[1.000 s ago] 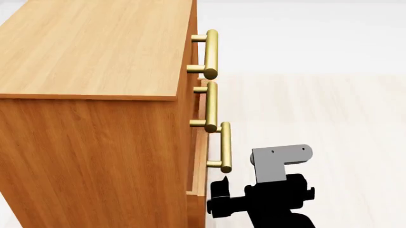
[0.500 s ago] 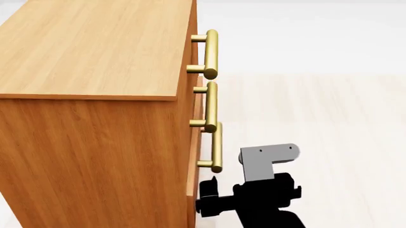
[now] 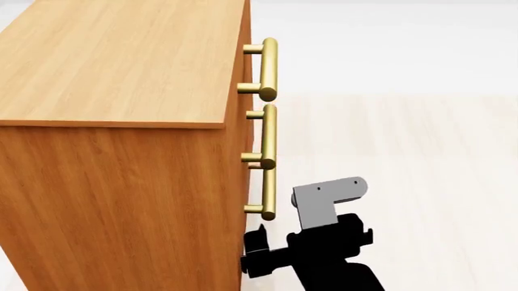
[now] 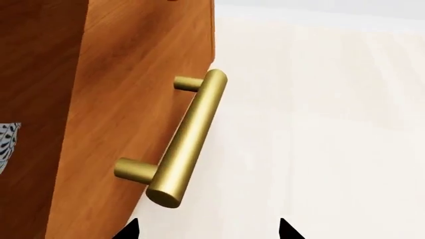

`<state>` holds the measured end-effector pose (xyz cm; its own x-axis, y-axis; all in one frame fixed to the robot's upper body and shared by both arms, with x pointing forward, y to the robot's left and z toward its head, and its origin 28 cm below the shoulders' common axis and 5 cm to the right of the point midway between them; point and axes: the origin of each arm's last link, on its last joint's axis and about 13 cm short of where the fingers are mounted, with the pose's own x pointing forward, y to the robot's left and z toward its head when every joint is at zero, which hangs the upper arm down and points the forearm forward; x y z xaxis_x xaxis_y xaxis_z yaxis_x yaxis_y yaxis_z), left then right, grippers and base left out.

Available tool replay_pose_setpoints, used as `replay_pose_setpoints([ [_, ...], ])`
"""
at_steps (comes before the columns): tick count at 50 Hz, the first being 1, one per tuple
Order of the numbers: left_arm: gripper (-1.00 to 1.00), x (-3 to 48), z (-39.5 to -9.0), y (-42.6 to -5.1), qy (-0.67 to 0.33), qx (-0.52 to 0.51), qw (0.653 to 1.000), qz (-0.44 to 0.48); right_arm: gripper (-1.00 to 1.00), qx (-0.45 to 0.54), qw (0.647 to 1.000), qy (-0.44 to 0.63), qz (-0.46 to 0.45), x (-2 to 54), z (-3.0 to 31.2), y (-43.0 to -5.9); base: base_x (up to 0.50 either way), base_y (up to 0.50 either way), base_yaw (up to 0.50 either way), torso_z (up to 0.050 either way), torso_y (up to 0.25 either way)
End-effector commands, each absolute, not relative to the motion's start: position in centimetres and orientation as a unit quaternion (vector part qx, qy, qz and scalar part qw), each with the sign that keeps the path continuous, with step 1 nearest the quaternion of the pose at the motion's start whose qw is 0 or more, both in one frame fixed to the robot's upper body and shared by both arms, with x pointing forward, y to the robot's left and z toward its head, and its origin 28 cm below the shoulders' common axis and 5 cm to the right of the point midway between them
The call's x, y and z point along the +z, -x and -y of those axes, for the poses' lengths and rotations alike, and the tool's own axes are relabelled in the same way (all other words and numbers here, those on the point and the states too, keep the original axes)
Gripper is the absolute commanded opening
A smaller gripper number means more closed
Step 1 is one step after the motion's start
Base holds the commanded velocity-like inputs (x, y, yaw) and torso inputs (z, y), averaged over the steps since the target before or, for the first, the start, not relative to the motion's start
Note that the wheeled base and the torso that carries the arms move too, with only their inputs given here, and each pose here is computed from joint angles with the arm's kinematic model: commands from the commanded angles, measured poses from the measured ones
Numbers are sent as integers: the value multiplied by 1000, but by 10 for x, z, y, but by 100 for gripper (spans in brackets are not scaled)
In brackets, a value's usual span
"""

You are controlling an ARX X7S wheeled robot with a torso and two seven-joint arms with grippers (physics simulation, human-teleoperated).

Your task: Put the bowl in the bottom drawer of the cabinet and close it.

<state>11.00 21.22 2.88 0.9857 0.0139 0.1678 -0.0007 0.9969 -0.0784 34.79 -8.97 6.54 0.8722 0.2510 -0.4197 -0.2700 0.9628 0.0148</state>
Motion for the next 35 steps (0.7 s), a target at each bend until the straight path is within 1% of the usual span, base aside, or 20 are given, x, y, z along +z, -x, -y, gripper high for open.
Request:
replay_pose_setpoints([
  [1, 100, 31, -212, -111, 39, 4, 996, 85, 100, 176, 958, 3, -226, 58, 72, -344, 0, 0, 0, 0, 0],
  [10, 100, 31, -212, -111, 37, 4, 996, 84, 100, 158, 961, 8, -226, 56, 76, -341, 0, 0, 0, 0, 0],
  [12, 100, 31, -212, -110, 37, 4, 996, 84, 100, 143, 964, 6, -224, 57, 80, -337, 0, 0, 0, 0, 0],
  [23, 100, 31, -212, -109, 35, 6, 996, 84, 100, 123, 968, 10, -217, 65, 97, -319, 0, 0, 0, 0, 0],
  [35, 100, 34, -211, -109, 28, 7, 996, 80, 100, 83, 974, 0, -209, 72, 116, -315, 0, 0, 0, 0, 0],
])
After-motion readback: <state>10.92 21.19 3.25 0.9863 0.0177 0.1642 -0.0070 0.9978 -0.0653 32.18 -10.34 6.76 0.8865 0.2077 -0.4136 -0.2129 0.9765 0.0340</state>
